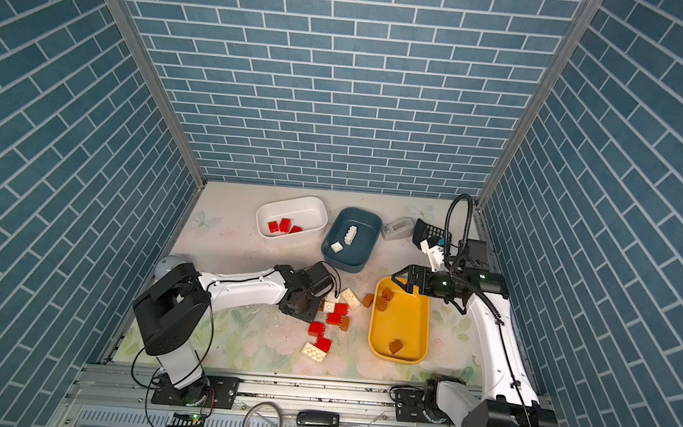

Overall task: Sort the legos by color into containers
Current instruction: 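Move the left gripper back to the pile and grasp a small cream brick, then carry the cream brick with the left gripper into the teal tub and release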

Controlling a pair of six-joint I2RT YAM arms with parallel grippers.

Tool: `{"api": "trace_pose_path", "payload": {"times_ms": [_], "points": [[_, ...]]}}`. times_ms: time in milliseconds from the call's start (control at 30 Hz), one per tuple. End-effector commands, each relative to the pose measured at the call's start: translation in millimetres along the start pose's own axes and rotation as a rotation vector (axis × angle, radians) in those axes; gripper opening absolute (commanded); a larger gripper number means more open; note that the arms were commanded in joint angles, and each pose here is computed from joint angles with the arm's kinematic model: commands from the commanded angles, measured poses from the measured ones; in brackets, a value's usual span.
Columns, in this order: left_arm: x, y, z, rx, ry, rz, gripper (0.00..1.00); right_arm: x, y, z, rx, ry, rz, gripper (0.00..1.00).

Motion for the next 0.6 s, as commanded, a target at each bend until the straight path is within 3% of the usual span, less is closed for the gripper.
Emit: {"api": "trace_pose_path", "payload": {"times_ms": [0, 200, 433, 567], "points": [[4, -9, 3, 0.007, -0.046, -0.021, 0.52, 1, 2, 0, -0.012, -0.005, 0.008, 0.98], [8, -18, 4, -0.013, -0.045, -0.048, 0.49, 2, 2, 0, -0.014, -0.007, 0.011, 0.98], [4, -16, 6, -0.02, -0.033, -0.03, 0.29, 2, 0, 0, -0.02, -0.007, 0.016, 0.98], [-14, -19, 6, -0.009, -0.021, -0.049, 0.29, 4, -3, 0, -0.021, -0.011, 0.017, 0.98]]}}
Point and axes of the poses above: each gripper's point midway between its finger pads, its own x axis out along the fingers, its own z axis along the line the jaws close on, y = z × x, the point moved 8 cm from there along -x, back along the fingers, and after that the axes turned 12 degrees about x, right-handed, at the moved point
